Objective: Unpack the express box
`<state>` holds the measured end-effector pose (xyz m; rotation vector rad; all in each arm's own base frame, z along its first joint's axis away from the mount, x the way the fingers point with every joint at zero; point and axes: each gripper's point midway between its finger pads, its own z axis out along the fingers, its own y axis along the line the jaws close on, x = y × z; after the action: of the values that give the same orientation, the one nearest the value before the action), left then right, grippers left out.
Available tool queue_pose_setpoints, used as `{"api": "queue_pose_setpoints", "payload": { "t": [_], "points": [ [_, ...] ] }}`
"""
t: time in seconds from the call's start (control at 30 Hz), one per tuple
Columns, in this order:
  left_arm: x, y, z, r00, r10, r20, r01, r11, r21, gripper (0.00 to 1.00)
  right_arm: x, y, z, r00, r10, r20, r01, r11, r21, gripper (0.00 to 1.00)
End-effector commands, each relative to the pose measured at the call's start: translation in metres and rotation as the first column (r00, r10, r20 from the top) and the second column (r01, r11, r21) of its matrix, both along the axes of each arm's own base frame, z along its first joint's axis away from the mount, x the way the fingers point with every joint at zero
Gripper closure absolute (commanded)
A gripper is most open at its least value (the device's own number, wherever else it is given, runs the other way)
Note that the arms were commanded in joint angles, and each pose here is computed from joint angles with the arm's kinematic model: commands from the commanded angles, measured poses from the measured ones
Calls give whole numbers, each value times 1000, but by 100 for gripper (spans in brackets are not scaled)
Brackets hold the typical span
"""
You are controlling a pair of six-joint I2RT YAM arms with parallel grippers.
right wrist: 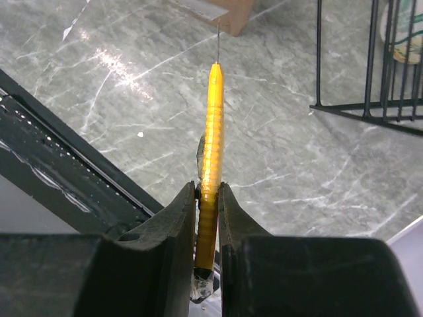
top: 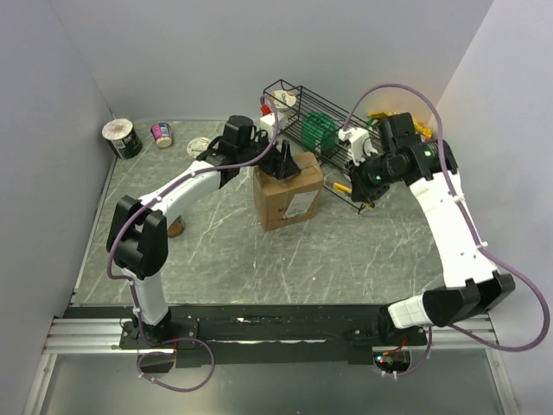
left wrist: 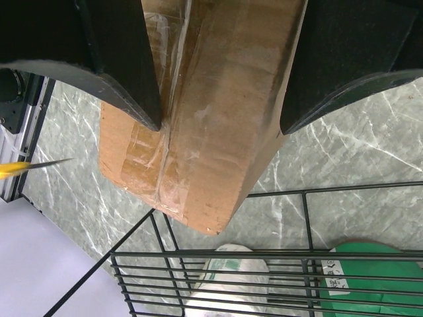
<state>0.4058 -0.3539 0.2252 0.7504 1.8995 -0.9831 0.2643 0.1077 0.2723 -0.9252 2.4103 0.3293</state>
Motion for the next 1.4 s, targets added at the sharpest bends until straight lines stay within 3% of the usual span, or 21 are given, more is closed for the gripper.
{"api": "queue_pose_setpoints", "payload": {
  "t": [0.0, 0.07, 0.23, 0.3, 0.4, 0.5, 0.6, 0.63, 0.73, 0.9, 1.13, 1.37],
  "points": [
    [-9, 13, -50, 996, 32, -81, -21, 990, 138, 21, -65, -18, 11, 993, 17, -116, -21, 999, -40, 100],
    [-10, 9, -34, 998, 11, -67, -4, 995, 103, 17, -64, -16, 14, 994, 35, -100, -39, 999, -32, 100],
    [-1, -4, 64, 996, -52, 70, 55, 997, -51, 8, -50, -17, -22, 982, 28, -188, -44, 995, -85, 100],
    [0, 3, 109, 988, -59, 145, 74, 992, -101, 6, -35, -20, -32, 983, 8, -185, -31, 993, -118, 100],
    [12, 40, 137, 981, 4, 193, 20, 992, -126, 6, -20, -19, -42, 979, -4, -205, -25, 990, -140, 100],
    [33, 97, 116, 968, 163, 190, -157, 987, -47, 9, -6, -10, -48, 977, -6, -213, -22, 991, -128, 100],
    [49, 158, 67, 920, 353, 168, -372, 924, 93, 21, 9, -2, -52, 978, -3, -210, -26, 991, -135, 100],
    [50, 172, 55, 909, 382, 168, -404, 906, 124, 30, 14, 3, -50, 980, 4, -200, -32, 990, -136, 100],
    [46, 192, 12, 899, 423, 113, -437, 880, 184, 42, 28, 13, -54, 979, 19, -204, -48, 989, -138, 100],
    [48, 183, -31, 926, 374, 55, -377, 902, 209, 54, 54, 33, -59, 980, 39, -193, -67, 988, -141, 100],
    [32, 161, -32, 969, 177, 173, -211, 956, 206, 50, 88, 57, -64, 990, 65, -125, -90, 973, -213, 100],
    [-31, 136, -27, 977, 7, 211, -47, 981, 187, 48, 118, 83, -70, 991, 108, -81, -122, 972, -202, 100]
  ]
}}
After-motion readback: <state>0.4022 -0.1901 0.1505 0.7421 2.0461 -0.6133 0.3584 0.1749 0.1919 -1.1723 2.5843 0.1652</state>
